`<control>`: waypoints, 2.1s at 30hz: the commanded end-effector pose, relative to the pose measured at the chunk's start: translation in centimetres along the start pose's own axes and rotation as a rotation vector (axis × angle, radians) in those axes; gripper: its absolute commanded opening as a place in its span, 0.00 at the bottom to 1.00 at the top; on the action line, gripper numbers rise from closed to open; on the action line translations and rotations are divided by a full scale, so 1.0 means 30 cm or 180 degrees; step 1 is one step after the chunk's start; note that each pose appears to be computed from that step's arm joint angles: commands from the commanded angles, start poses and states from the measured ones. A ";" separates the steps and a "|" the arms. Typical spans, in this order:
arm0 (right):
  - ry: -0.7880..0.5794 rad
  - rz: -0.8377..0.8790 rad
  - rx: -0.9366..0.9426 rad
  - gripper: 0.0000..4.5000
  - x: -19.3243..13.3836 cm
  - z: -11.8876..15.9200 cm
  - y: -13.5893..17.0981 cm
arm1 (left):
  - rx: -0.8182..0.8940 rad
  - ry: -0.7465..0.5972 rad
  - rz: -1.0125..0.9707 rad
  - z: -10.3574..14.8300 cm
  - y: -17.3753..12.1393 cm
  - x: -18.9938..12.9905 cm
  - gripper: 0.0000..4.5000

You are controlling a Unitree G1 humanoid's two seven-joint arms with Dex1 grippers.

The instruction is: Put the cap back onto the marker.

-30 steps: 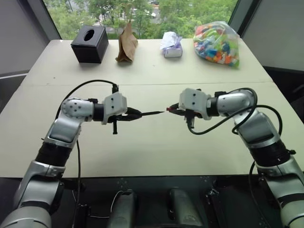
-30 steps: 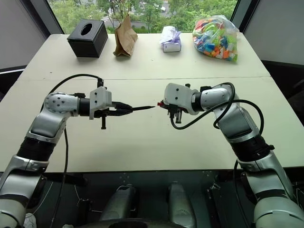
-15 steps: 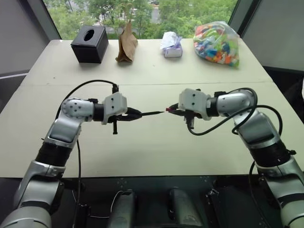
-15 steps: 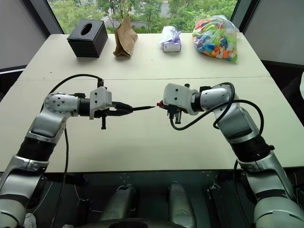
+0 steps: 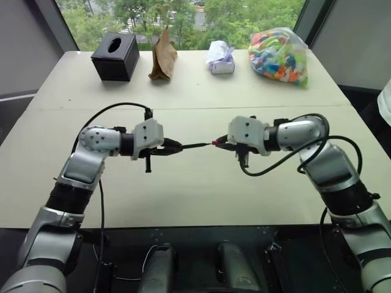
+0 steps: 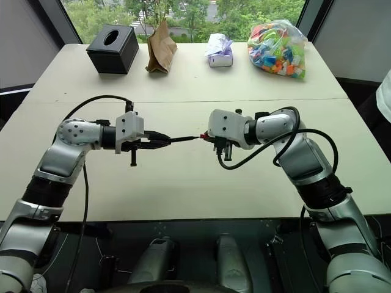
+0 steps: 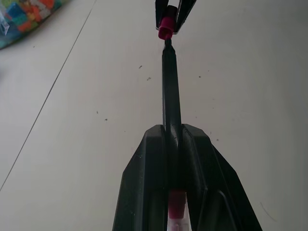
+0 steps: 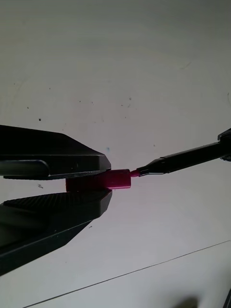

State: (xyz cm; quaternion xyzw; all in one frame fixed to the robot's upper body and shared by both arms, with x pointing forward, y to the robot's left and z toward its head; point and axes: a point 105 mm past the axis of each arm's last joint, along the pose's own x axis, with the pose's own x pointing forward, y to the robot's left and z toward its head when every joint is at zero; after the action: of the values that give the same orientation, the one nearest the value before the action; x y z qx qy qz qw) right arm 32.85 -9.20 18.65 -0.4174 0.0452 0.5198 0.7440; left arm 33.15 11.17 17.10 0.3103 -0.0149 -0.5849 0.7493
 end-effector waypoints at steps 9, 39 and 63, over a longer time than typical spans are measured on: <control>-0.0165 -0.0057 -0.0176 0.01 -0.013 0.070 -0.009 | 0.0165 -0.0061 -0.0007 0.031 0.013 0.004 0.00; -0.0111 0.0244 -0.0376 0.01 0.085 0.108 0.071 | 0.0541 -0.0044 -0.0058 0.062 0.010 0.038 0.00; -0.0359 0.0187 -0.0505 0.01 0.139 0.207 0.091 | 0.0539 -0.0155 0.0038 0.069 0.014 0.044 0.00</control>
State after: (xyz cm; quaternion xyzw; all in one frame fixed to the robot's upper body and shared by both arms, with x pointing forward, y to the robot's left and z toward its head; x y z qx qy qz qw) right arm 33.07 -5.58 17.44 -0.4637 0.0540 0.5002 0.7293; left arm 33.77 11.50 16.69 0.3694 -0.0212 -0.5697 0.7338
